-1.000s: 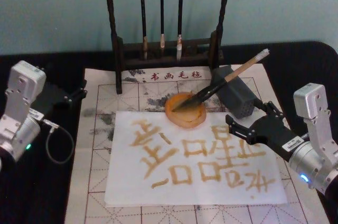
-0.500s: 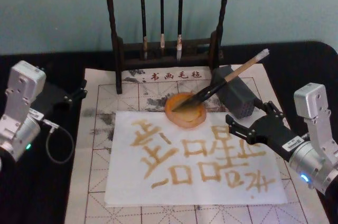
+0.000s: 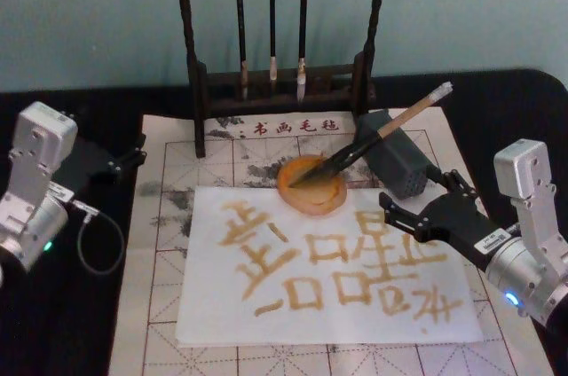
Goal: Pick up the brush from the inkstone, write on the paper, then place the brush back to its original position.
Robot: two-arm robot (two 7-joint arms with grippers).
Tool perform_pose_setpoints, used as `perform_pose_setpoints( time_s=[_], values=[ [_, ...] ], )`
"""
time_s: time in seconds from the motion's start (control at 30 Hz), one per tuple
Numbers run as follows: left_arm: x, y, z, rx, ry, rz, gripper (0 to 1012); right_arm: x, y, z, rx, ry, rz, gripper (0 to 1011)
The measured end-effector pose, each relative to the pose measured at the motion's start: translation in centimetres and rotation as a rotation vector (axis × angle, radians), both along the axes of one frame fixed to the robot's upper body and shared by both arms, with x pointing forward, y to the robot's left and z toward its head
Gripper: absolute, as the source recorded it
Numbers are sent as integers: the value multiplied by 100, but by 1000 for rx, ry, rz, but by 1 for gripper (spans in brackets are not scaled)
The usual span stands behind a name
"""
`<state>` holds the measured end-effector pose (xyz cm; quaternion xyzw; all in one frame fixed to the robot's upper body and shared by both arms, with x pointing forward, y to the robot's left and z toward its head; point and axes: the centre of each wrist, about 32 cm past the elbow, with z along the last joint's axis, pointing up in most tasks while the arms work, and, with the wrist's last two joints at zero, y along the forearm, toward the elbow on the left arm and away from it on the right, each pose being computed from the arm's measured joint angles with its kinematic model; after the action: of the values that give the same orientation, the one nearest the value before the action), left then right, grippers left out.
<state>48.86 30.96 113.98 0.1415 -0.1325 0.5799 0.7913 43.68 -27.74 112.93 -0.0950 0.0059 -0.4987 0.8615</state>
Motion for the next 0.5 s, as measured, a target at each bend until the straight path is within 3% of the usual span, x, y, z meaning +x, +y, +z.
perform_pose_setpoints(
  time_s=[0.5],
  values=[
    [0, 0, 0, 0, 0, 0, 1001, 0, 0, 0, 0, 0, 0, 1000]
  ],
)
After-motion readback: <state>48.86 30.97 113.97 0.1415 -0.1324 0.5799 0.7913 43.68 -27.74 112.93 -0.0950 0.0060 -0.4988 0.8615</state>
